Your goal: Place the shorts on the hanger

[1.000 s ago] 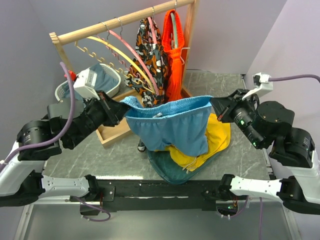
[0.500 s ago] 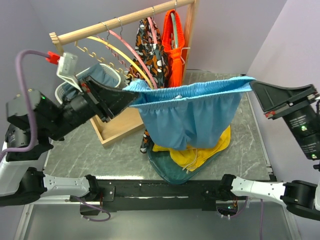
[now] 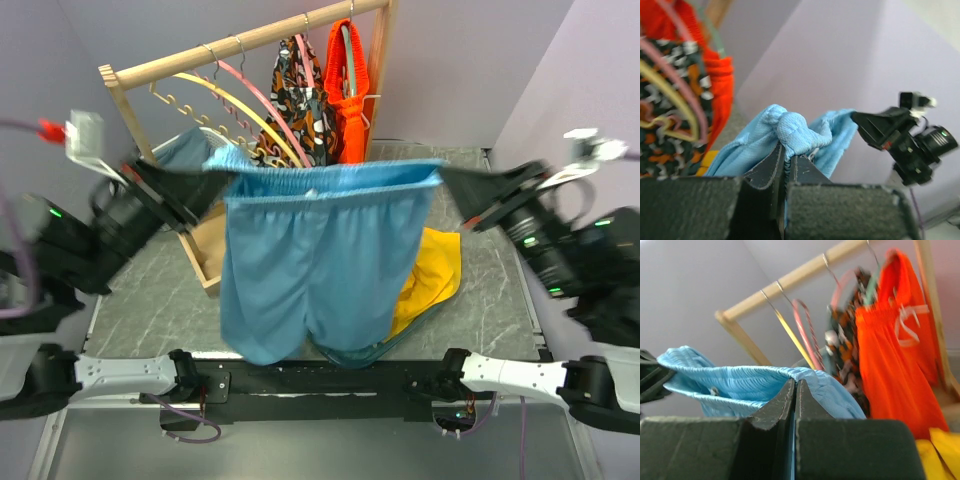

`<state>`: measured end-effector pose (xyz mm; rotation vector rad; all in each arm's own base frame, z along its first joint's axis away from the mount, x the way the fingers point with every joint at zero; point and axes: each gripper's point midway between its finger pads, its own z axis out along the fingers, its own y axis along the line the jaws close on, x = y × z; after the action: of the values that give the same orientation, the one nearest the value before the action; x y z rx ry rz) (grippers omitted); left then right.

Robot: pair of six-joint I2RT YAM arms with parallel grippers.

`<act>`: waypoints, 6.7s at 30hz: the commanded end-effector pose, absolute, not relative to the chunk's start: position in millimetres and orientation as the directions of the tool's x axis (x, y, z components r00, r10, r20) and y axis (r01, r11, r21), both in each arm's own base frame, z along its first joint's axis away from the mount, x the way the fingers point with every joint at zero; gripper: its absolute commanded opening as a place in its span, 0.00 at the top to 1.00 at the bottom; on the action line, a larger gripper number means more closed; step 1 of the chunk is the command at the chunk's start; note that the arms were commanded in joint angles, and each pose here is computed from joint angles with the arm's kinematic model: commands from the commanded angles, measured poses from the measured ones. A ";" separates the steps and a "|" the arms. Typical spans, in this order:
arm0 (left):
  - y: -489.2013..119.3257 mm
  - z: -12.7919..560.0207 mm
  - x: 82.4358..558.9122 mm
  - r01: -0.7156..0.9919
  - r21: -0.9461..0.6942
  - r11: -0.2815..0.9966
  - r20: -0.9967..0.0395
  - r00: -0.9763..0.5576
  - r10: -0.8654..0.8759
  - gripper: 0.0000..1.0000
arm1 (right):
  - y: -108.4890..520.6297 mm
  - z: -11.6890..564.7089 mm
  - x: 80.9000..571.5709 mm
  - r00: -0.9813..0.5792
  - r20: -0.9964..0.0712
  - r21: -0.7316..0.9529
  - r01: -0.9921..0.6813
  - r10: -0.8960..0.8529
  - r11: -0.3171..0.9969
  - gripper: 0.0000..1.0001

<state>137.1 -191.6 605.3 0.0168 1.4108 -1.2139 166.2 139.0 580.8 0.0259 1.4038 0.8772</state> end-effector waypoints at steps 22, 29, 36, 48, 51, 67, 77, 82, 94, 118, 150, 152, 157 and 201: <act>-196.2 253.8 151.1 0.115 -0.671 0.732 -0.627 -0.616 -0.478 0.99 | 166.5 316.3 168.6 -0.424 -0.842 0.490 -0.343 0.333 0.801 0.45; -196.2 253.8 154.2 0.107 -0.661 0.743 -0.636 -0.607 -0.478 0.99 | 214.6 453.6 180.2 -0.214 -0.947 0.321 -0.609 0.239 0.726 0.36; -191.8 261.1 153.2 0.103 -0.674 0.732 -0.629 -0.600 -0.495 0.99 | 283.3 533.8 242.3 -0.027 -0.988 0.136 -0.630 0.154 0.765 0.41; -193.1 265.5 154.6 0.120 -0.654 0.747 -0.650 -0.595 -0.473 0.99 | 350.0 537.4 326.9 0.037 -0.990 0.082 -0.646 0.138 0.759 0.46; -192.3 265.1 154.9 0.123 -0.649 0.750 -0.655 -0.592 -0.470 0.99 | 349.7 537.2 331.8 0.044 -0.987 0.089 -0.639 0.152 0.764 0.46; -188.3 270.9 153.7 0.132 -0.651 0.748 -0.659 -0.586 -0.470 0.99 | 370.5 512.4 370.7 -0.001 -0.995 0.079 -0.601 0.098 0.795 0.46; -186.3 274.0 152.9 0.139 -0.656 0.742 -0.661 -0.582 -0.474 0.99 | 378.2 492.0 375.8 -0.059 -0.995 0.098 -0.632 0.078 0.769 0.47; -186.5 274.0 152.7 0.140 -0.656 0.742 -0.660 -0.583 -0.474 0.99 | 386.2 468.8 377.6 -0.105 -0.993 0.113 -0.638 0.060 0.761 0.48; -184.8 272.3 152.4 0.134 -0.653 0.745 -0.660 -0.583 -0.474 0.99 | 394.5 464.1 359.1 -0.140 -0.982 0.188 -0.701 0.126 0.688 0.48; -183.6 271.9 151.9 0.136 -0.654 0.744 -0.660 -0.582 -0.474 0.99 | 364.6 524.4 344.6 -0.178 -0.927 0.355 -0.707 0.331 0.612 0.22; -183.1 282.2 154.6 0.165 -0.663 0.731 -0.675 -0.554 -0.487 0.99 | 366.2 482.1 411.9 -0.156 -0.954 0.301 -0.513 0.258 0.804 0.39; -182.4 282.2 154.7 0.166 -0.661 0.732 -0.677 -0.553 -0.487 0.99 | 367.0 480.7 412.1 -0.154 -0.957 0.290 -0.515 0.246 0.807 0.42; -181.7 282.9 154.3 0.165 -0.662 0.731 -0.676 -0.553 -0.488 0.99 | 374.2 468.9 407.4 -0.160 -0.970 0.239 -0.527 0.181 0.815 0.53; -176.1 275.3 162.8 0.106 -0.659 0.745 -0.675 -0.520 -0.523 0.99 | 338.6 553.2 307.3 0.011 -0.971 0.185 -0.594 0.239 0.783 1.00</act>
<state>153.6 -175.8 259.2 -0.2407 2.0383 -0.7880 337.1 365.0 485.6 -0.3953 1.5864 0.5578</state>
